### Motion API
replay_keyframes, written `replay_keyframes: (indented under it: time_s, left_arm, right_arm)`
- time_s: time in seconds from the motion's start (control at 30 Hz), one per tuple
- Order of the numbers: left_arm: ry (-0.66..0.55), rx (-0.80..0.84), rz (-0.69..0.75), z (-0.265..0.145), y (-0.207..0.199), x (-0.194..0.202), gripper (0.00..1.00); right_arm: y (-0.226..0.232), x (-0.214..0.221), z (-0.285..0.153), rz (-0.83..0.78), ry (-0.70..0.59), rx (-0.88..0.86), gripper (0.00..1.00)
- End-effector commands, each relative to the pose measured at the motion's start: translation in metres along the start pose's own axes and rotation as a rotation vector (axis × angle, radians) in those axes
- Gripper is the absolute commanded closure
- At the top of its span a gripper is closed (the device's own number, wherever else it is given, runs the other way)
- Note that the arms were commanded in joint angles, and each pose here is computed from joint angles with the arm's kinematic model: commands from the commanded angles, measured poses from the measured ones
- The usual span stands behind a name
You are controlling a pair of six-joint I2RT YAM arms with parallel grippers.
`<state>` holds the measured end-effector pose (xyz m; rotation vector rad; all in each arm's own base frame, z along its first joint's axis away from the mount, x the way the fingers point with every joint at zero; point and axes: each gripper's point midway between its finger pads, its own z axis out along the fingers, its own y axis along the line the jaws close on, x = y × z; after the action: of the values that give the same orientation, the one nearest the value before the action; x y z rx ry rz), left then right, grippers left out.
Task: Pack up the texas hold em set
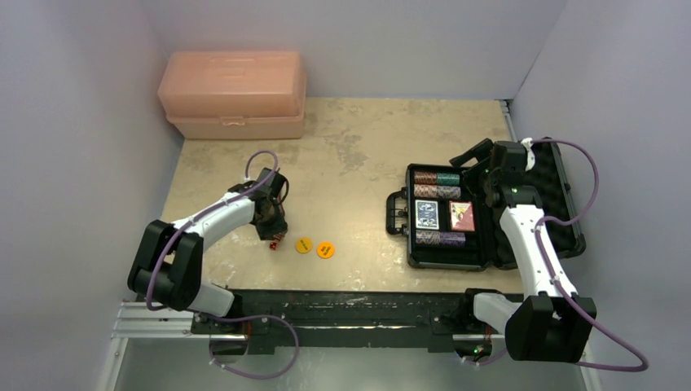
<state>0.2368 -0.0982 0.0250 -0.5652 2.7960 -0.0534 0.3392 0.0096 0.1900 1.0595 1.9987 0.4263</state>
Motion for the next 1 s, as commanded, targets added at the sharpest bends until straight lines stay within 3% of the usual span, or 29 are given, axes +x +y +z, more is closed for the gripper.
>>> replay_keyframes:
  time_s: [0.0, 0.53, 0.97]
  left_arm:
    - [-0.01, 0.031, -0.019, 0.0, -0.01, -0.008, 0.69]
    - [-0.014, 0.011, 0.039, 0.0, -0.02, -0.009, 0.71]
    - [-0.022, -0.011, 0.076, 0.003, -0.018, -0.011, 0.64]
  right_arm:
    - [0.013, -0.008, -0.004, -0.021, -0.025, -0.041, 0.09]
    - [0.012, -0.007, -0.003, -0.026, -0.021, -0.038, 0.09]
    - [0.012, -0.007, -0.003, -0.026, -0.021, -0.038, 0.09]
